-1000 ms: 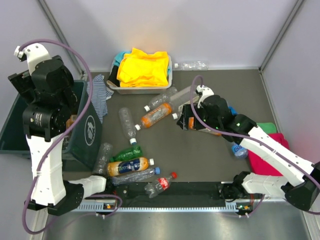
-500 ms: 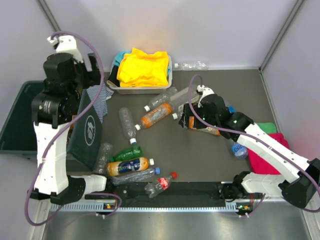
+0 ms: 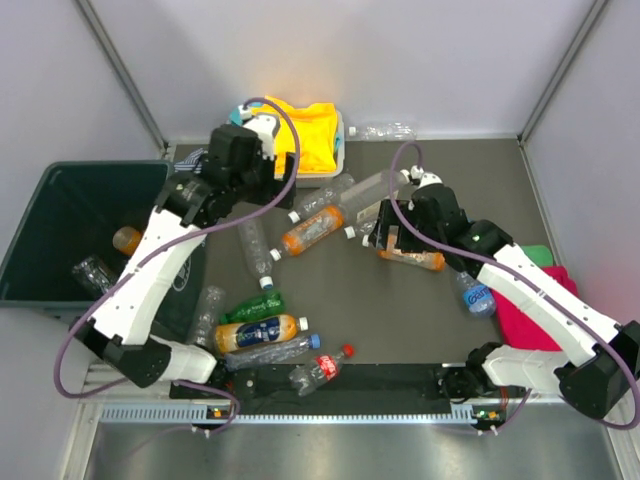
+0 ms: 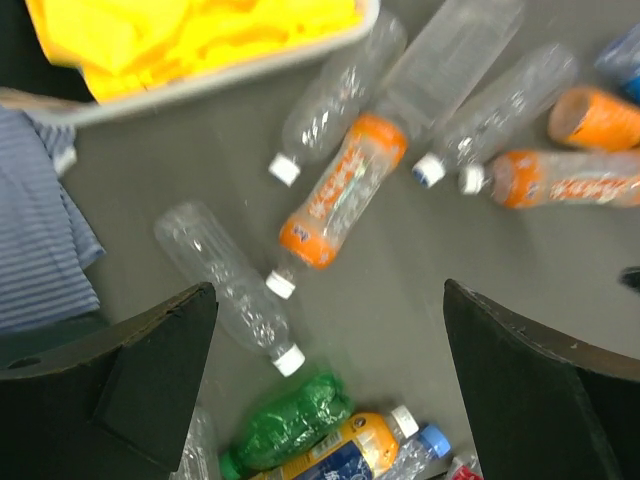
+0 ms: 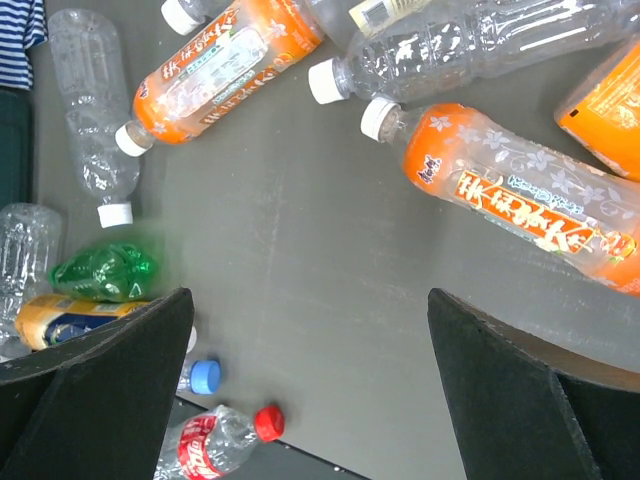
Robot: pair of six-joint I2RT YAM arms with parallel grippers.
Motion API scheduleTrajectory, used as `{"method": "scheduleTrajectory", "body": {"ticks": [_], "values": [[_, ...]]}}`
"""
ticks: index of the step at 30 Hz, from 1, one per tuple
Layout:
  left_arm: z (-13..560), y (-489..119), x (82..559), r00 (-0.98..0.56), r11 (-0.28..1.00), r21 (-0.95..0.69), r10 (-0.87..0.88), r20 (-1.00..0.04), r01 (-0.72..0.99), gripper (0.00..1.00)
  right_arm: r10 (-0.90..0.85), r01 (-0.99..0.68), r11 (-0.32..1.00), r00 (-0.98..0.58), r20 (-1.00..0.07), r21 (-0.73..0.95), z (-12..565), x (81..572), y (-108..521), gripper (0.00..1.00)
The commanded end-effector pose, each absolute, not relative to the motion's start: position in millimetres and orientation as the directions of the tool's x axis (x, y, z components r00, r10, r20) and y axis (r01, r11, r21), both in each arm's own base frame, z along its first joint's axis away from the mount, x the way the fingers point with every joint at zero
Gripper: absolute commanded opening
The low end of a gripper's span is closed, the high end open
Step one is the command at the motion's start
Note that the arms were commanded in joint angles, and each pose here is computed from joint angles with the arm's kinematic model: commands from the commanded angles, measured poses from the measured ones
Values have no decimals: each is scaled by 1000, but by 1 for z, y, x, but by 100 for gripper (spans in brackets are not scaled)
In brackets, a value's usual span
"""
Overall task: Put the plastic bottles in the bin
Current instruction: Pick up the plastic bottle at the center of the board.
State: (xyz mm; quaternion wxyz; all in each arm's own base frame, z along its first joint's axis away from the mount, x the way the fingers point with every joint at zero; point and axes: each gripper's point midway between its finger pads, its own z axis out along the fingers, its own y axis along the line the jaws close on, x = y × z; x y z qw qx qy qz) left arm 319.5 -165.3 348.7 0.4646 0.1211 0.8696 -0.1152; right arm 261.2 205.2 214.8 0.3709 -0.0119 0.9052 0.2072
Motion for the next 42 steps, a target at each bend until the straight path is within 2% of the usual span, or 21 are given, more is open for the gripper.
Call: {"method": "scheduleTrajectory", "body": {"ticks": [1,6,16,20,25,29,32,33,36,38,40,42], "values": [[290,-157,329,-628,978,-39,102,-771,206,99,183,-141,909,-711,-679,393,226,268,202,99],[226,-148,328,-724,998,-62,-29,-689,19,98,194,-127,905,-724,-662,405,219,269,202,99],[144,-106,345,-727,947,-13,-255,-638,-321,97,197,-118,904,-739,-645,412,213,275,202,99],[113,-87,352,-708,904,-80,-381,-594,-420,95,196,-114,906,-741,-642,408,212,275,199,99],[79,-92,348,-732,897,-152,-428,-530,-414,90,205,-102,907,-741,-639,409,210,277,194,99],[56,-94,346,-763,899,-126,-424,-488,-419,84,207,-102,906,-741,-638,412,211,277,193,99],[47,-95,345,-776,901,-113,-420,-470,-419,74,209,-101,906,-738,-641,411,212,278,191,99],[46,-94,345,-777,901,-105,-418,-470,-422,67,205,-104,906,-740,-641,410,212,277,191,99],[49,-91,346,-776,902,-89,-410,-480,-422,54,207,-100,907,-738,-642,408,212,277,189,99],[60,-88,348,-781,907,-70,-395,-483,-415,39,208,-98,908,-739,-640,408,211,277,188,99],[82,-86,353,-781,914,-55,-374,-500,-403,29,208,-97,909,-738,-642,406,211,277,186,99],[102,-84,358,-764,917,-53,-361,-534,-396,25,212,-97,908,-734,-645,409,213,277,186,99]]}}
